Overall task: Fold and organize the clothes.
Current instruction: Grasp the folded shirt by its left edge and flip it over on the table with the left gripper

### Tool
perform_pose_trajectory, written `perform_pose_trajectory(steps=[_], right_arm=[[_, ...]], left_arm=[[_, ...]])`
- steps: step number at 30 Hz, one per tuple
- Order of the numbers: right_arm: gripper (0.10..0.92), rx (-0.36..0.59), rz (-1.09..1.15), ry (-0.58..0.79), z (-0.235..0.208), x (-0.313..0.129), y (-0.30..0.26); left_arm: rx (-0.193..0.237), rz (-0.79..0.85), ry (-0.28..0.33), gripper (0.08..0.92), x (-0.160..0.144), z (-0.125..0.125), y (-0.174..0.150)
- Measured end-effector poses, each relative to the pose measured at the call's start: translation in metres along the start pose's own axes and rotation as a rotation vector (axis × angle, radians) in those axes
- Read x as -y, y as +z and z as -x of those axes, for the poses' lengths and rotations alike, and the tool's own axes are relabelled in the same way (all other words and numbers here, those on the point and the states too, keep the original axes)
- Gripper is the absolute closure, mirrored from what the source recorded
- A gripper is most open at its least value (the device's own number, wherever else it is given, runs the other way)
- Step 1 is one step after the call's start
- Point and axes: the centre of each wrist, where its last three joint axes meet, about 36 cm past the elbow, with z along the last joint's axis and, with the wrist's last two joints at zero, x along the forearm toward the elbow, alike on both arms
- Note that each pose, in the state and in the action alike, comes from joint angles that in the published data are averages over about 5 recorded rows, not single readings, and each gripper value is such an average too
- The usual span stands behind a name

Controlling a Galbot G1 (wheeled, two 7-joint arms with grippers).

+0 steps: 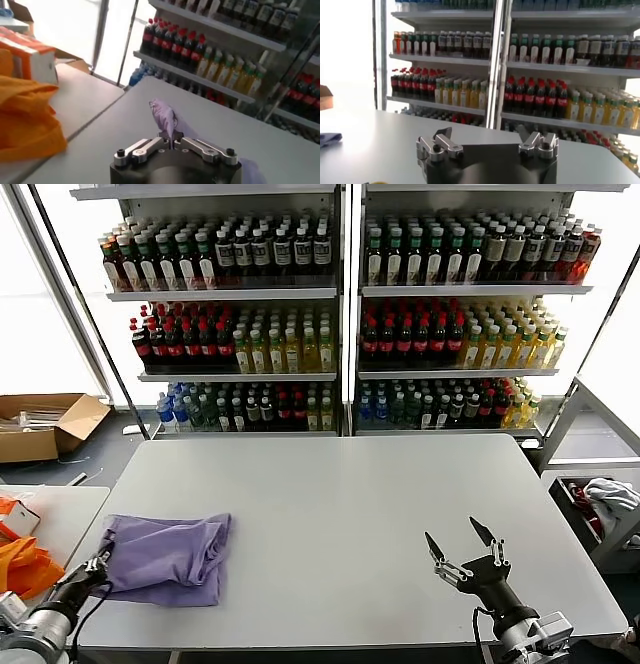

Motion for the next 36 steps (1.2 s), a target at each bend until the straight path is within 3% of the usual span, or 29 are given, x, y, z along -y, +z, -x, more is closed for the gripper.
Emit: perform_pose_trajectory(steps=[6,10,13,17,25,28,31,36], right_arm=[[0.2,0.003,0.003,-0.007,0.002,-0.003,0.0],[0.2,0.003,0.006,-0.008,0.002,-0.006,-0.001],[0.2,0.001,0.008,-0.005,0.001,-0.008,-0.001],[0.2,-0.001,0.007,0.002,-0.002,-0.01,-0.001],[0.2,-0.017,0.012,0.019,-0.011,-0.016,-0.001],[0.2,-0.032,0.017,0.022,-0.013,-0.02,-0.001],[0.2,-0.049,0.029,0.024,-0.013,-0.025,0.0],[0.2,-0.096,0.07,0.008,-0.008,-0.037,0.004]], left_arm=[[0.069,0.018,-0.015,0.896,0.003,-0.016,-0.043],[0.084,0.044,0.021,0.896,0.037,-0.026,-0.049],[0.071,0.077,0.063,0.896,0.071,-0.028,-0.042],[0.0,0.099,0.136,0.896,0.116,-0.019,-0.013],[-0.255,0.059,0.336,0.892,0.22,0.012,0.077],[-0.325,0.052,0.404,0.844,0.255,0.017,0.101],[-0.359,0.047,0.461,0.759,0.281,0.018,0.112],[-0.364,0.031,0.535,0.611,0.302,0.02,0.111]])
